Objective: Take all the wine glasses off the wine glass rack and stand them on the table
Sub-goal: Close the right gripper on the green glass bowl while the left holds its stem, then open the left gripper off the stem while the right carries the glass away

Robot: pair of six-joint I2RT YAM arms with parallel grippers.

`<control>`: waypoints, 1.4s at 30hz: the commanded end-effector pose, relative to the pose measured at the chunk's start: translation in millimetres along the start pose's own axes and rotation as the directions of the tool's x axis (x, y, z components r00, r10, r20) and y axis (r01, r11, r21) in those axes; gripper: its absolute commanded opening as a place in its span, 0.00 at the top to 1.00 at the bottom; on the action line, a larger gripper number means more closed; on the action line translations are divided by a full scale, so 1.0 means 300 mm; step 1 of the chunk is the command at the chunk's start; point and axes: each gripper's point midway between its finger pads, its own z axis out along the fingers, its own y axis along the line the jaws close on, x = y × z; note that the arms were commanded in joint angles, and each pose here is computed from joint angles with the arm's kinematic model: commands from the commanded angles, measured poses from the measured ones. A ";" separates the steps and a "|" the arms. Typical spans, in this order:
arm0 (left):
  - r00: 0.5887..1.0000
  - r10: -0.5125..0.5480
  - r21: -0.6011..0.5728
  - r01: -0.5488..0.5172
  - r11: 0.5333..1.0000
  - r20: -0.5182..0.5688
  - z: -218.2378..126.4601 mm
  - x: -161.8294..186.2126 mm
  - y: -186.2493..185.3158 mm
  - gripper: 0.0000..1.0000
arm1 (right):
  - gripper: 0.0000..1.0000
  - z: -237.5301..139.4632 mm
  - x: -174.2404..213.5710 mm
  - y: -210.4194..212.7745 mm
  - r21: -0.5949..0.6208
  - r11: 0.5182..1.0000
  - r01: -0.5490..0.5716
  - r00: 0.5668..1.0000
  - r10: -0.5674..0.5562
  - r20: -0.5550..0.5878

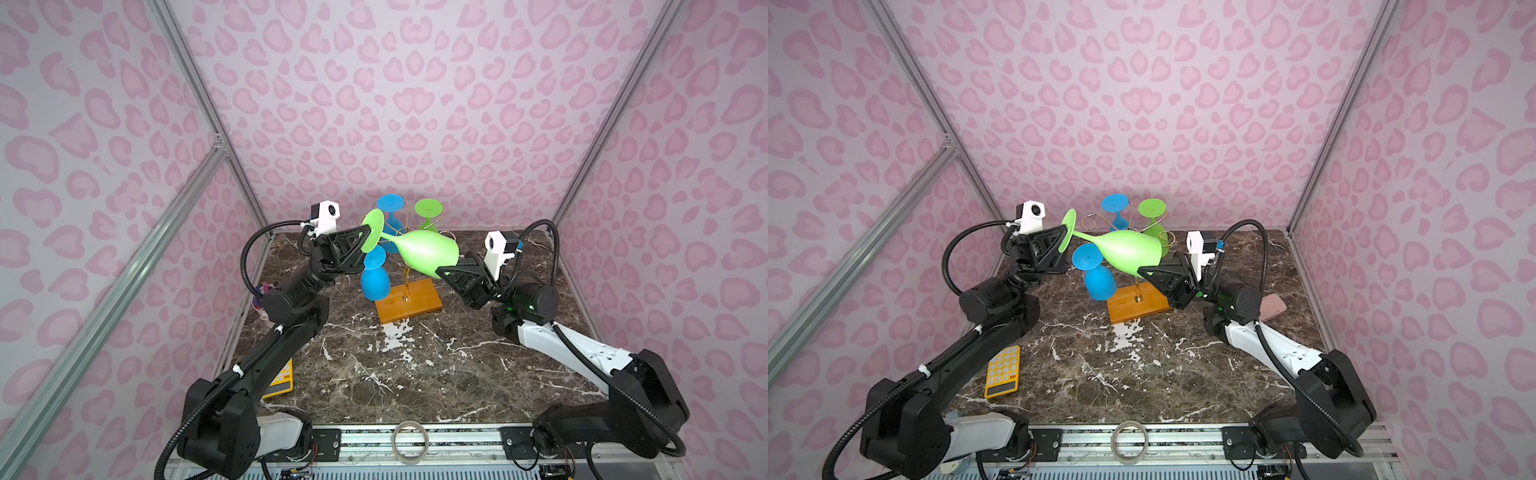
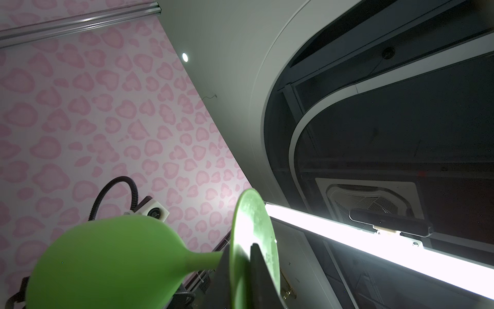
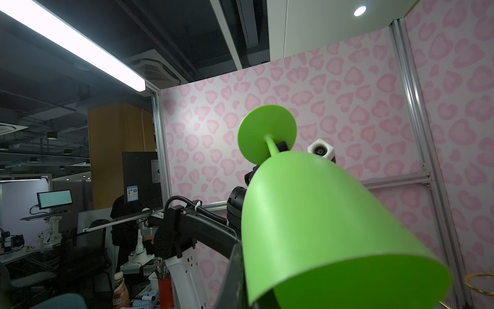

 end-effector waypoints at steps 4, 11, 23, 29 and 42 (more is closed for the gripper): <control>0.975 -0.204 -0.053 0.201 0.978 -0.084 -0.004 0.050 0.008 0.52 | 1.00 -0.011 -0.068 -0.024 0.182 0.977 0.110 0.994 -0.113 0.007; 0.983 -0.136 -0.127 0.121 0.984 -0.119 0.008 0.069 0.007 0.22 | 1.00 -0.027 -0.134 -0.002 0.306 0.926 0.220 0.975 -0.214 -0.051; 0.899 0.344 -0.528 -0.437 0.728 -0.270 -0.028 0.089 -0.033 0.02 | 1.00 -0.217 -0.310 -0.160 0.735 0.615 0.286 0.955 -0.116 -0.275; 0.791 0.540 -0.627 -0.582 0.518 -0.289 -0.103 0.031 -0.056 0.03 | 1.00 -0.335 -0.343 -0.243 0.840 0.446 0.309 0.935 0.020 -0.354; 0.400 0.836 -0.767 -0.640 -0.039 -0.376 -0.321 -0.076 -0.173 0.03 | 1.00 -0.586 -0.205 -0.391 0.859 0.161 0.486 0.757 0.415 -0.506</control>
